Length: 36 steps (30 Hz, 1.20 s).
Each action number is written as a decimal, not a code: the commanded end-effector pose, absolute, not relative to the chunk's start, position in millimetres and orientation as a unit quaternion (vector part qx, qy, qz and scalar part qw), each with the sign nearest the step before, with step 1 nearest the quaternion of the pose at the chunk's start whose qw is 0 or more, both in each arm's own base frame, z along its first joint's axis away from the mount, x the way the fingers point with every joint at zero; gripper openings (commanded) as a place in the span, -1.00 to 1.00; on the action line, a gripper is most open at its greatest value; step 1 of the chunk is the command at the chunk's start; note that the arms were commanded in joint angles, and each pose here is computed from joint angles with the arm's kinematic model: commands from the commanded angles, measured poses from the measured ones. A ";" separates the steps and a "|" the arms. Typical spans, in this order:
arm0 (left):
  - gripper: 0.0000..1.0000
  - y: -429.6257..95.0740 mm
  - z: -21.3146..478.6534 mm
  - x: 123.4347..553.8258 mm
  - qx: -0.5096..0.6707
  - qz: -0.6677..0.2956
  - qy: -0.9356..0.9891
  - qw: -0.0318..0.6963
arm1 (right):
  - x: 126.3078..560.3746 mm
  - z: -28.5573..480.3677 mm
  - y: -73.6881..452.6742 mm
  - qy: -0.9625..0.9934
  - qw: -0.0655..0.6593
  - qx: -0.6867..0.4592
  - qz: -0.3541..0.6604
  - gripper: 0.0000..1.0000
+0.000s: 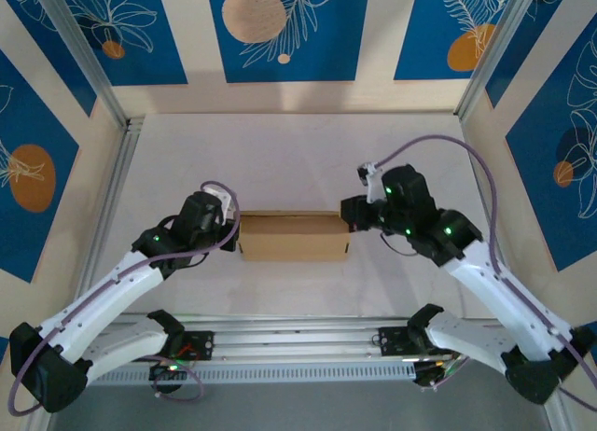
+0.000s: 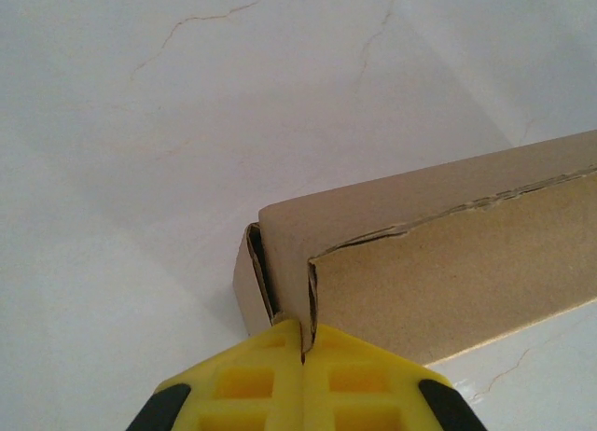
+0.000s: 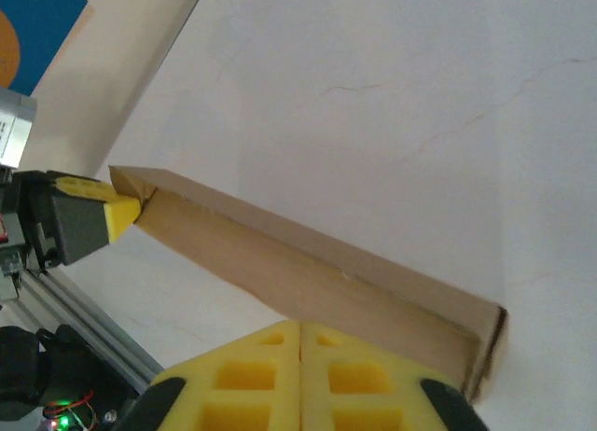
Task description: Fold the paper box
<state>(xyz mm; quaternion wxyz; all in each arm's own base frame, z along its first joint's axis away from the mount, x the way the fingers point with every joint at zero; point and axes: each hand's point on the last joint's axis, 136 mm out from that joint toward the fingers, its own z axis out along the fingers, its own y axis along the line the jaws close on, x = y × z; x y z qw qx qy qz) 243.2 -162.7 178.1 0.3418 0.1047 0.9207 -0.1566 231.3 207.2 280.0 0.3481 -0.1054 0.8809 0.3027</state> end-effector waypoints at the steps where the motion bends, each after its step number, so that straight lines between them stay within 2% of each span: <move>1: -1.00 -145.7 146.1 223.6 0.109 -0.115 0.948 0.274 | 239.5 272.0 227.7 0.900 0.304 -0.062 0.307 -1.00; 7: -1.00 -145.6 145.0 224.5 0.108 -0.115 0.948 0.276 | 259.6 267.2 264.6 0.910 0.298 -0.066 0.281 -1.00; 14: -1.00 -147.1 144.6 225.3 0.108 -0.119 0.947 0.277 | 273.5 248.2 282.6 0.920 0.289 -0.072 0.254 -1.00; 30: -1.00 -153.3 160.4 225.0 0.090 -0.151 0.940 0.292 | 239.3 186.1 283.4 0.939 0.248 -0.088 0.221 -1.00; 31: -0.95 -154.2 162.1 224.6 0.090 -0.155 0.939 0.294 | 239.3 184.8 282.6 0.939 0.248 -0.087 0.220 -1.00; 36: -0.38 -151.6 173.1 222.8 0.088 -0.159 0.935 0.306 | 237.0 182.8 280.4 0.940 0.248 -0.086 0.219 -1.00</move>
